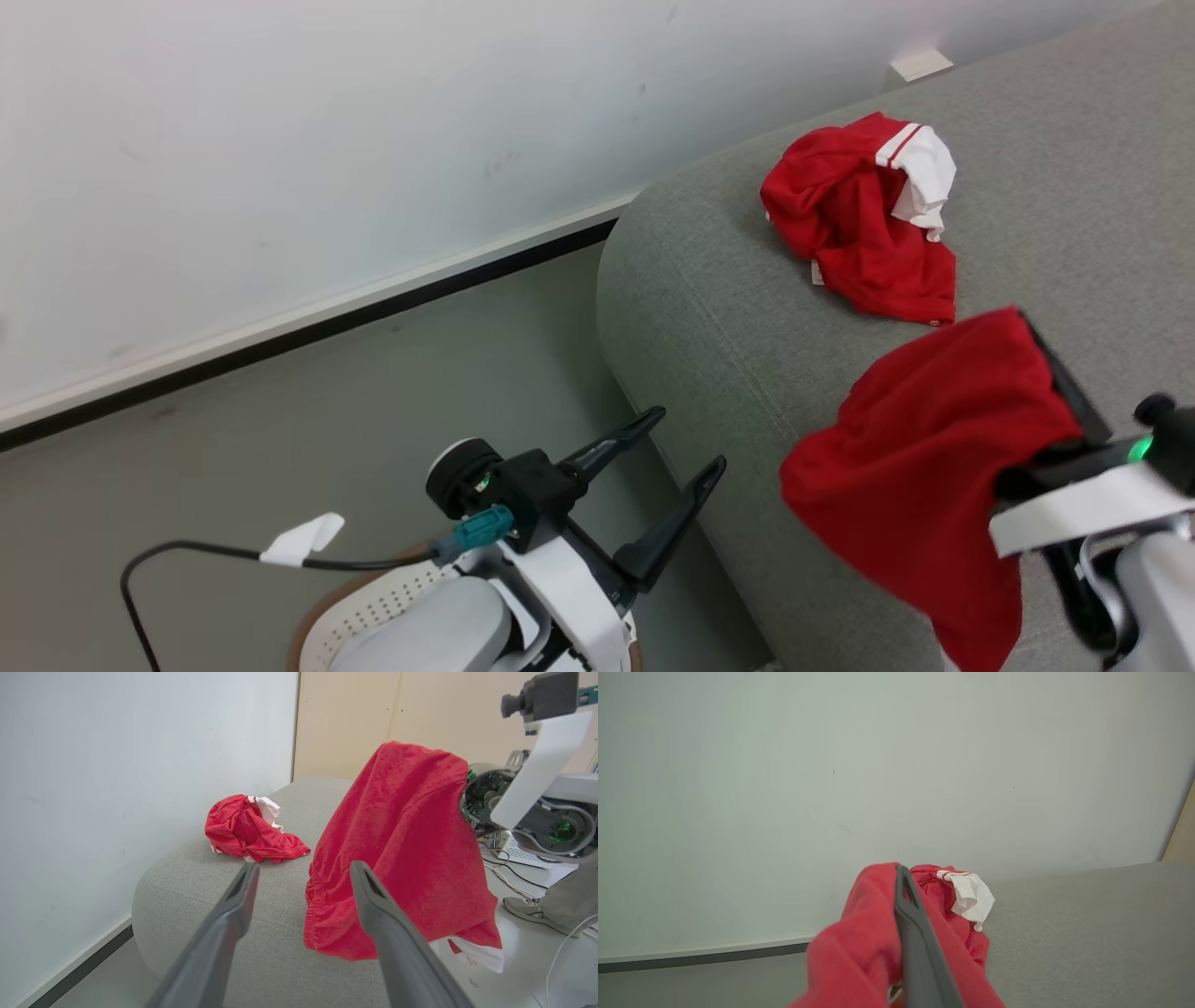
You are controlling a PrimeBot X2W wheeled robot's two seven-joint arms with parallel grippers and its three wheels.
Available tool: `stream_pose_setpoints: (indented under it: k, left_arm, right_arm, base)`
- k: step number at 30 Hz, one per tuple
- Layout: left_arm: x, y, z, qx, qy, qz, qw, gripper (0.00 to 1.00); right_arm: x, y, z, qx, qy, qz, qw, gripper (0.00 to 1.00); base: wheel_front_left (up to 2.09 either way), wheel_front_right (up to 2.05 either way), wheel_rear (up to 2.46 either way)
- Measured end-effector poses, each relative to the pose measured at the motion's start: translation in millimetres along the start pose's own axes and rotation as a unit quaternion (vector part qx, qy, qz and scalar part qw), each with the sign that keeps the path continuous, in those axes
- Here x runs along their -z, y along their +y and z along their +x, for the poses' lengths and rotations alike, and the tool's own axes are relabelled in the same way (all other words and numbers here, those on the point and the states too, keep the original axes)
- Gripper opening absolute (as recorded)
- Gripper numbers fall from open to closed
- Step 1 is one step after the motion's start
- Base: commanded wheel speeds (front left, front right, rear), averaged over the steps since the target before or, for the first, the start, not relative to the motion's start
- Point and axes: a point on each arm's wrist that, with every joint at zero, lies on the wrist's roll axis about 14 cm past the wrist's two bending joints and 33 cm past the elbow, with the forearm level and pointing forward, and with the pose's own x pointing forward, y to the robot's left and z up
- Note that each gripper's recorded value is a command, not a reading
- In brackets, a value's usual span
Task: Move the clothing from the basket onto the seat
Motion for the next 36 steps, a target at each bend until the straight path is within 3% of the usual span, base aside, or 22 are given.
stream_pose_setpoints:
  k: [6, 21, 25, 31, 36]
  left_arm:
    - [11.7, 10.2, -4.3, -0.007, 0.008, -0.004, 1.000, 1.00]
    - [62.7, 76.7, -28.3, -0.060, 0.036, -0.038, 0.997, 1.00]
    - [82.3, 95.6, -42.5, -0.085, 0.050, -0.050, 0.994, 1.00]
    - [111.6, 120.1, -64.0, -0.118, 0.072, -0.066, 0.988, 1.00]
    - [130.3, 133.7, -78.5, -0.140, 0.087, -0.077, 0.983, 1.00]
  right_arm:
    - [-32.5, -10.4, 36.6, -0.015, -0.028, -0.039, 0.999, 0.00]
    - [-73.2, -91.3, 162.1, 0.055, -0.012, -0.135, 0.989, 0.00]
    - [-54.4, -114.9, 187.0, 0.083, 0.021, -0.171, 0.982, 0.00]
    - [34.2, -124.5, 208.4, 0.088, 0.141, -0.221, 0.961, 0.05]
    - [116.2, -127.5, 203.1, 0.081, 0.267, -0.251, 0.927, 0.26]
  base:
    - [0.00, 0.00, 0.00]
    - [0.00, 0.00, 0.00]
    - [0.00, 0.00, 0.00]
    - [0.00, 0.00, 0.00]
    - [0.00, 0.00, 0.00]
